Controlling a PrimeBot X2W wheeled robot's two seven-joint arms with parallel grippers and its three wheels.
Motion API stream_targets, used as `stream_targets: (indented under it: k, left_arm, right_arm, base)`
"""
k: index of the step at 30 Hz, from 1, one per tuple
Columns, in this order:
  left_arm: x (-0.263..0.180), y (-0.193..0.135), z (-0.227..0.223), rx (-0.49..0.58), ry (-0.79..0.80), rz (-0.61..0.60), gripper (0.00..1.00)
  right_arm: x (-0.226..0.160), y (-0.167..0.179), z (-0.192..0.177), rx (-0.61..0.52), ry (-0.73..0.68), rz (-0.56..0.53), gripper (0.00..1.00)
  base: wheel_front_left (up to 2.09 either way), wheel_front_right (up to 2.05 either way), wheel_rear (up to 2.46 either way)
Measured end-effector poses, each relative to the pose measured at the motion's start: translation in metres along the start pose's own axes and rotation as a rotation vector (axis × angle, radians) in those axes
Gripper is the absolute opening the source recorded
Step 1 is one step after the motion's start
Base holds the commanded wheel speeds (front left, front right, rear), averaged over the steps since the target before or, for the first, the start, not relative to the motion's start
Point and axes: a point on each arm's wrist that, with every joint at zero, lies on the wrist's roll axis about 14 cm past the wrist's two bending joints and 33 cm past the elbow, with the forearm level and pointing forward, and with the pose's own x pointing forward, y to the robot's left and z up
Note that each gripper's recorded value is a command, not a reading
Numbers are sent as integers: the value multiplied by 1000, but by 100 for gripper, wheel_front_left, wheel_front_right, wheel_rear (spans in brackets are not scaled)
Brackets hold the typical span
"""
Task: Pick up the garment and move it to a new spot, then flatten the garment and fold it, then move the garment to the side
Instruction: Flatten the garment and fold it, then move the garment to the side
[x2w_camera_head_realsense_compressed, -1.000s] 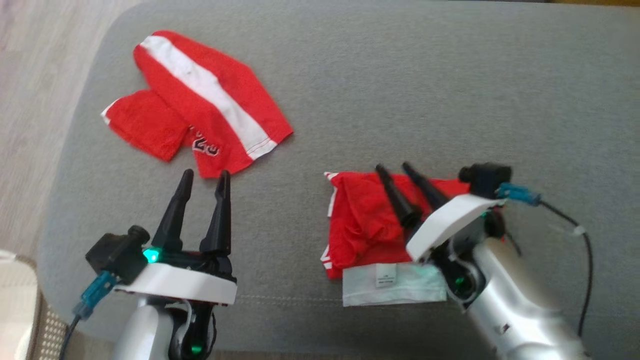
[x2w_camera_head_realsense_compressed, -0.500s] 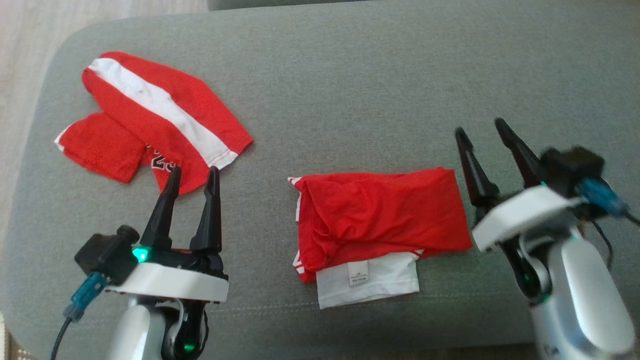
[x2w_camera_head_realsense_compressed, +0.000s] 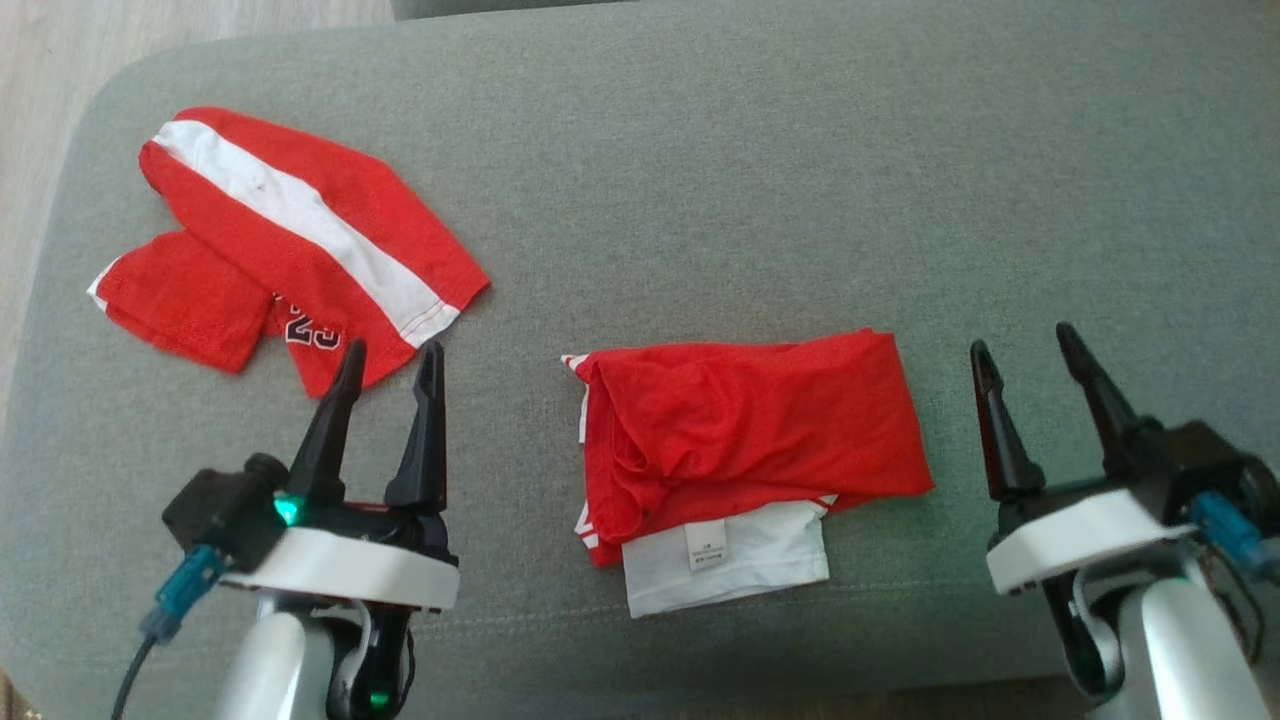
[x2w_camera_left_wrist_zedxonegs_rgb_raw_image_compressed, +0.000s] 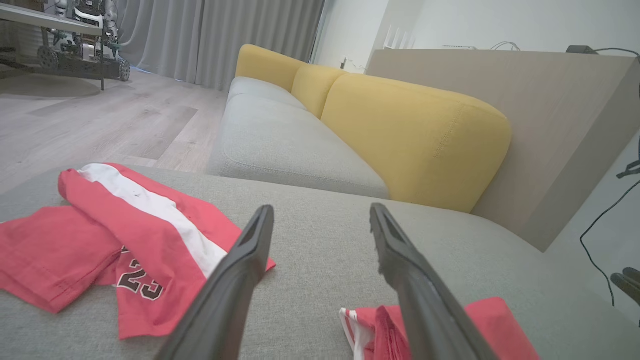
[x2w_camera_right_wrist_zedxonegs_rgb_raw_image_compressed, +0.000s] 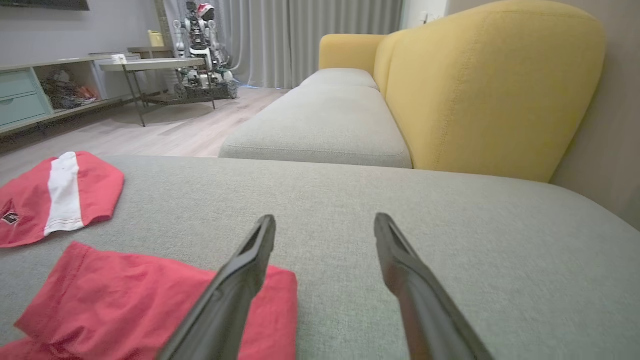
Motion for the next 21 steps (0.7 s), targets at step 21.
stream_targets:
  k: [21]
  left_arm:
    - [-3, 3, -8, 17, 27, 7, 100]
  right_arm:
    - [-6, 0, -39, 81, 110, -15, 100]
  base:
    - [0, 0, 0]
